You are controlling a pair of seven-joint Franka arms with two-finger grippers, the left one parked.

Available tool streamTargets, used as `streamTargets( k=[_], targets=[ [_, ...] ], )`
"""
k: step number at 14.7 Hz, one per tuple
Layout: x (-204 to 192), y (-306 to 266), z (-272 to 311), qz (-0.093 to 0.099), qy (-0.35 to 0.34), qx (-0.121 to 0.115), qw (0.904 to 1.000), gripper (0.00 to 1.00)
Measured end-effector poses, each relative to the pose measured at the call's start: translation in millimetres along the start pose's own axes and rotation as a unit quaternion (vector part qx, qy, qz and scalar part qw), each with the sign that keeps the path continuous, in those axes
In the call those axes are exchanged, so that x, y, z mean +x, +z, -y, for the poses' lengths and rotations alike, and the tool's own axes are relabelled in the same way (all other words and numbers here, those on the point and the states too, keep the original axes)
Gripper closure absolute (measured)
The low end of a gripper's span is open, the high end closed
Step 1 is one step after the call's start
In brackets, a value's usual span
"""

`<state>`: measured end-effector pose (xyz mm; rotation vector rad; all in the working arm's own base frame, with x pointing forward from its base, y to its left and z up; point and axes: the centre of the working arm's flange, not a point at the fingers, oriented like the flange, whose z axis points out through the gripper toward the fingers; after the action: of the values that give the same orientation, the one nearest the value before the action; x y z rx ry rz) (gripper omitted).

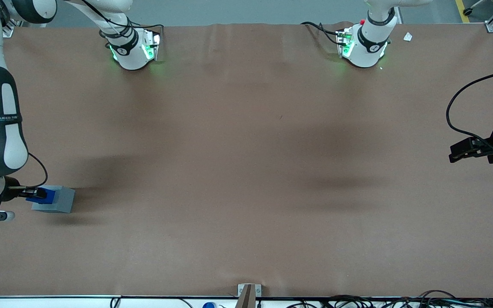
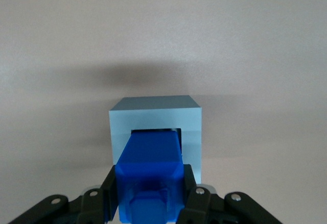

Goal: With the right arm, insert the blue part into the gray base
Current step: 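Lower the blue block into the gray base's opening and press down, then open the right gripper and lift it off the blue block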

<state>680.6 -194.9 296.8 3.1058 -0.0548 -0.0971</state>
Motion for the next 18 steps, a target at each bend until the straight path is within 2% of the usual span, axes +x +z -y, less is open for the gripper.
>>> streamTargets(
  k=[16, 18],
  targets=[
    [-0.7, 10.1, 1.8, 0.005, -0.011, 0.002, 0.9999, 0.49],
    [-0.4, 10.5, 0.5, 0.003, -0.010, 0.001, 0.9999, 0.36]
  ],
)
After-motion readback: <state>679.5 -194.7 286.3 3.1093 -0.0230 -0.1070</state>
